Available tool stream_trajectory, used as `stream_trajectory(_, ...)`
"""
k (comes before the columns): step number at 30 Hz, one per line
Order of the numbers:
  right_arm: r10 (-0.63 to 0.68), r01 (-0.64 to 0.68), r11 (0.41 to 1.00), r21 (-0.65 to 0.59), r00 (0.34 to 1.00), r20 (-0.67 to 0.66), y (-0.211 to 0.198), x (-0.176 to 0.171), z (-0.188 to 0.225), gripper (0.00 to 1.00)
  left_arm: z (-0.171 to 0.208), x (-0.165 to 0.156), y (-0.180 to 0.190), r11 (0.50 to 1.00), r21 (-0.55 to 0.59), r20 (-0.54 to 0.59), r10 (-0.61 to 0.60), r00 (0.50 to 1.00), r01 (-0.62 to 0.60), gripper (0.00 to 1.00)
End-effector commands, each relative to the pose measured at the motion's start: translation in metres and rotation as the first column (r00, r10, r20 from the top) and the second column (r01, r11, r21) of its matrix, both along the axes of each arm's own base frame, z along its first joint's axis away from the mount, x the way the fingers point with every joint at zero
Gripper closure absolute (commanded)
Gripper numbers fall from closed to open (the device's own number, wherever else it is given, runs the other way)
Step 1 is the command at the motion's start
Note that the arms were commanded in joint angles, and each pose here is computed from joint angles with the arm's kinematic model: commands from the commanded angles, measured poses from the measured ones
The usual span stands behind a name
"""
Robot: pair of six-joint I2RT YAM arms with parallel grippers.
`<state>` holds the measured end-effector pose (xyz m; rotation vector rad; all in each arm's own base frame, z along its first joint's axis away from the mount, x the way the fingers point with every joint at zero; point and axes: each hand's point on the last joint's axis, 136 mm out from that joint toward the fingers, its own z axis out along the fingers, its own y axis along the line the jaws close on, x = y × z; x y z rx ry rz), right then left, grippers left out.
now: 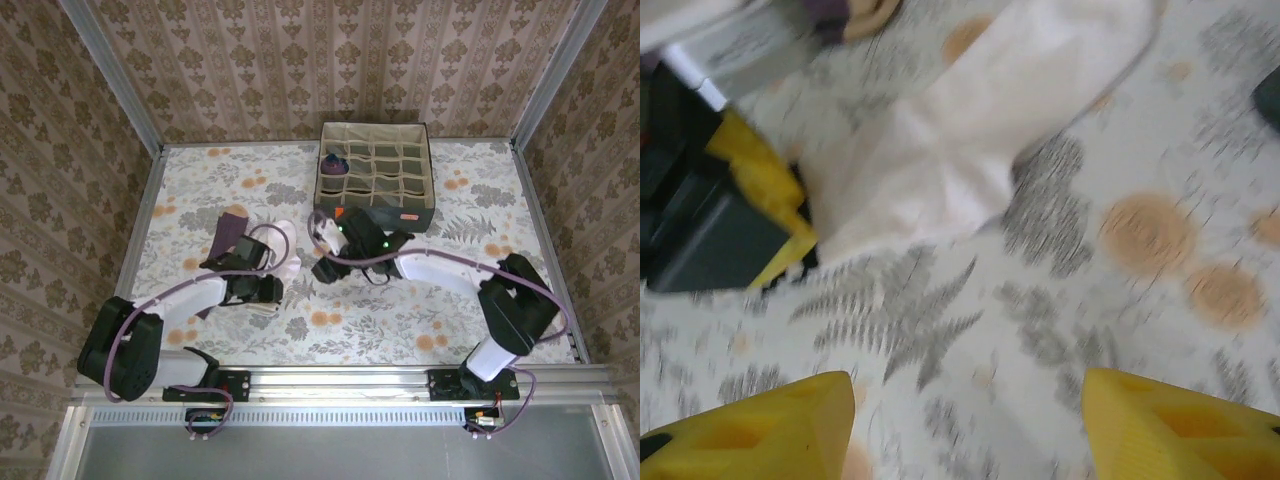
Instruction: Roll the socks
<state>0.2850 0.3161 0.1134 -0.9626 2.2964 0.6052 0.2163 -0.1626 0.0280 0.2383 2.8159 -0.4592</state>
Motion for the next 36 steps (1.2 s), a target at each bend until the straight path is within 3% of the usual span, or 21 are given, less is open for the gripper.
stream_trajectory(1,0.022,-0.02,1.0,-0.022,0.994,0.104,-0.014,-0.014,0.003,0.39,-0.005,0.004,-0.008,0.999,0.006,0.029,0.054,0.998,-0.054,0.72)
stream_trajectory(8,0.086,-0.076,0.995,-0.059,0.979,0.187,-0.032,-0.055,-0.002,0.4,-0.01,0.003,-0.054,0.999,0.018,0.029,-0.039,0.999,0.038,0.74)
stream_trajectory(15,0.243,-0.194,0.963,-0.189,0.927,0.286,-0.022,-0.072,-0.004,0.4,0.008,0.013,-0.083,0.995,-0.006,0.051,-0.099,0.994,0.099,0.77)
stream_trajectory(19,0.356,-0.271,0.92,-0.282,0.88,0.315,-0.011,-0.074,-0.012,0.39,0.022,0.017,-0.069,0.995,-0.004,0.1,-0.101,0.99,0.102,0.75)
stream_trajectory(26,0.527,-0.338,0.802,-0.492,0.788,0.317,0.013,-0.06,-0.039,0.31,0.029,0.013,-0.019,0.997,-0.072,0.111,0.025,0.994,-0.017,0.7)
stream_trajectory(36,0.641,-0.419,0.709,-0.568,0.718,0.271,0.05,-0.053,-0.067,0.28,0.028,-0.001,0.024,0.99,-0.093,0.119,0.118,0.986,-0.108,0.67)
